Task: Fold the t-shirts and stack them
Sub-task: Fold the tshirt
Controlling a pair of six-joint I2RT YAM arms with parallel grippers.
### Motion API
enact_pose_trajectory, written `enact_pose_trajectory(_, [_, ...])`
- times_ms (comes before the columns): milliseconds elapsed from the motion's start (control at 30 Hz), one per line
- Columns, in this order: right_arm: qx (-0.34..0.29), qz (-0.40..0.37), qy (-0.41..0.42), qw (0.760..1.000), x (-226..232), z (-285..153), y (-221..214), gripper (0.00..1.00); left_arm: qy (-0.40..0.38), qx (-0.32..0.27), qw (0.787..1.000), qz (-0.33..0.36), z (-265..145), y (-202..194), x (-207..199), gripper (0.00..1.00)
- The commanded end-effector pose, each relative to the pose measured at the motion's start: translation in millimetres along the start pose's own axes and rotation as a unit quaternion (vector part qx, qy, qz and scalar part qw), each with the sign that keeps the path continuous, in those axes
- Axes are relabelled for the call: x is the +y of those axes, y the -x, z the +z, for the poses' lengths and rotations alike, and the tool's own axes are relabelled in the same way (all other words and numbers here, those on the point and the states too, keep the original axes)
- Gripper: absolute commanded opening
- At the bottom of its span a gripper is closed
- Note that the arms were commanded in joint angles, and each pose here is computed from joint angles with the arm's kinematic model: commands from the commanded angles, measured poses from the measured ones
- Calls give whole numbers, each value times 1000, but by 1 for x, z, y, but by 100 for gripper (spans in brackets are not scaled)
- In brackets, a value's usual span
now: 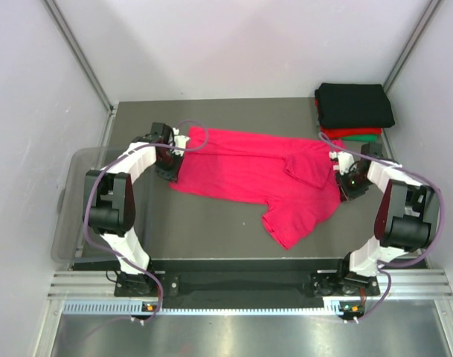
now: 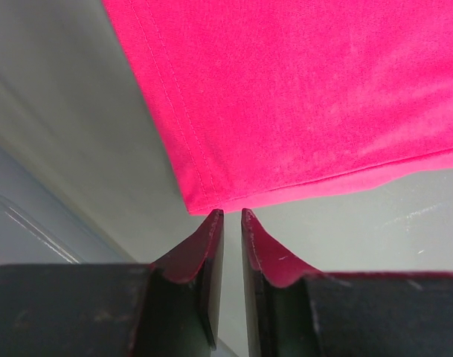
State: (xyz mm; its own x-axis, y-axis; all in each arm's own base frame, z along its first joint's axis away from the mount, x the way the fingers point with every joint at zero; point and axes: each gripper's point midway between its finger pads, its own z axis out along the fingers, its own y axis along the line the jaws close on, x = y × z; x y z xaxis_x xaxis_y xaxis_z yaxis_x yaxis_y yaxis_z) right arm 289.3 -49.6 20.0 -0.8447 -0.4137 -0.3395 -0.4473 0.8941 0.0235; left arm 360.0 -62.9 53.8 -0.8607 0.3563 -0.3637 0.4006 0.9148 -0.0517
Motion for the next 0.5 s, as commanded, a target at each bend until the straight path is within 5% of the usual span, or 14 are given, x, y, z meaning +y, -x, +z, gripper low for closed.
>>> enact_pose_trajectory(0, [-23,-12,-19,1000,-3,-16,8,25,-11,-11,1000,8,-4,7,-3,21])
enact_pose_trajectory(267, [-64,-47,-55,995,1,-80,19,37,4,-41,999,27,-26,22,0,26])
enact_pose_trajectory(467, [-135,-179,-21,974,40,-114,24,37,-20,-99,995,25,-61,56,-12,27])
